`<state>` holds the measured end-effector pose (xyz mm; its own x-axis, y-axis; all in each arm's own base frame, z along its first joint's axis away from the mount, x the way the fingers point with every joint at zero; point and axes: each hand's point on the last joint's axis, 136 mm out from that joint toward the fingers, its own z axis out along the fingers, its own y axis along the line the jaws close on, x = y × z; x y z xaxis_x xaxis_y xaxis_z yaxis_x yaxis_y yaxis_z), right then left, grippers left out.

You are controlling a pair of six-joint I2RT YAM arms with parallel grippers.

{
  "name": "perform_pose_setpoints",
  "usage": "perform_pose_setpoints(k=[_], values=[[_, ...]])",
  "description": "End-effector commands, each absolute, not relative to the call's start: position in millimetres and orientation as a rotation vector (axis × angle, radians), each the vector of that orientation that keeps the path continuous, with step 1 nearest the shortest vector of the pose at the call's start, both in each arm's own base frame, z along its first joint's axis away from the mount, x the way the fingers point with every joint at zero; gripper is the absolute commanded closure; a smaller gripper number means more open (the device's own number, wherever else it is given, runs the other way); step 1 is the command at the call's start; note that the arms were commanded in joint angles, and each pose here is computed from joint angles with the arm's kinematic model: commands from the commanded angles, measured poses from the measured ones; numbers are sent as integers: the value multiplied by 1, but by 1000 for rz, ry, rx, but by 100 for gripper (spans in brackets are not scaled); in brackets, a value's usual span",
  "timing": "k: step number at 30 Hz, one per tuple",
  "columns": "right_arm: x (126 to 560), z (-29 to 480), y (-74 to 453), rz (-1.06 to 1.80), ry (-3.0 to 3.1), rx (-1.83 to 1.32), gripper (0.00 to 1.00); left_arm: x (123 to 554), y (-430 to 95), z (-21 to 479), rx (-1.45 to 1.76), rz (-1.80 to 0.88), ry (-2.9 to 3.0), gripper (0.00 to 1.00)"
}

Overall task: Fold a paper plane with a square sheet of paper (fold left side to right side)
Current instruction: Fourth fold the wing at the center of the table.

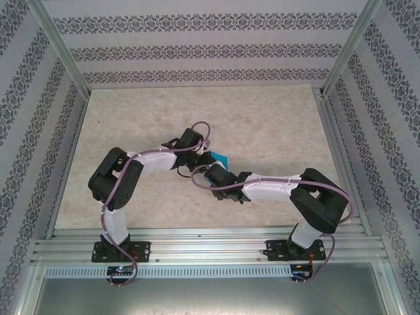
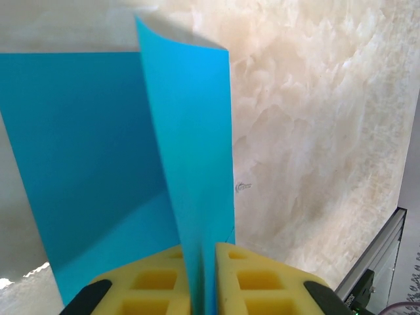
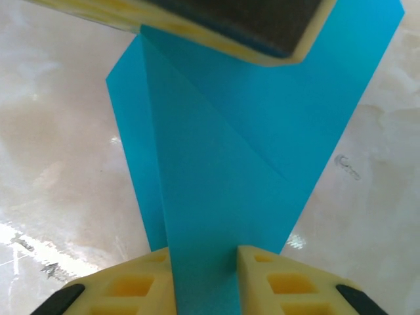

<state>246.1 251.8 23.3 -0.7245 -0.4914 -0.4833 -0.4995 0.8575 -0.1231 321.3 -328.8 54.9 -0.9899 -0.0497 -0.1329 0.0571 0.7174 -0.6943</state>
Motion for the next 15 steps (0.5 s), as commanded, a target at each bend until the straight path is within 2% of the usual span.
perform_pose_setpoints(k=[1, 3, 8, 15], values=[[255, 29, 248, -32, 2490, -696, 77, 320, -333, 64, 39, -1124, 2776, 83], [255, 30, 249, -10, 2489, -694, 81, 321, -332, 66, 46, -1123, 2775, 80], [253, 29, 253, 117, 2512, -679, 91, 324, -326, 83, 72, -1120, 2737, 59], [250, 29, 258, 361, 2540, -631, 91, 340, -290, 128, 42, -1054, 2605, 25]])
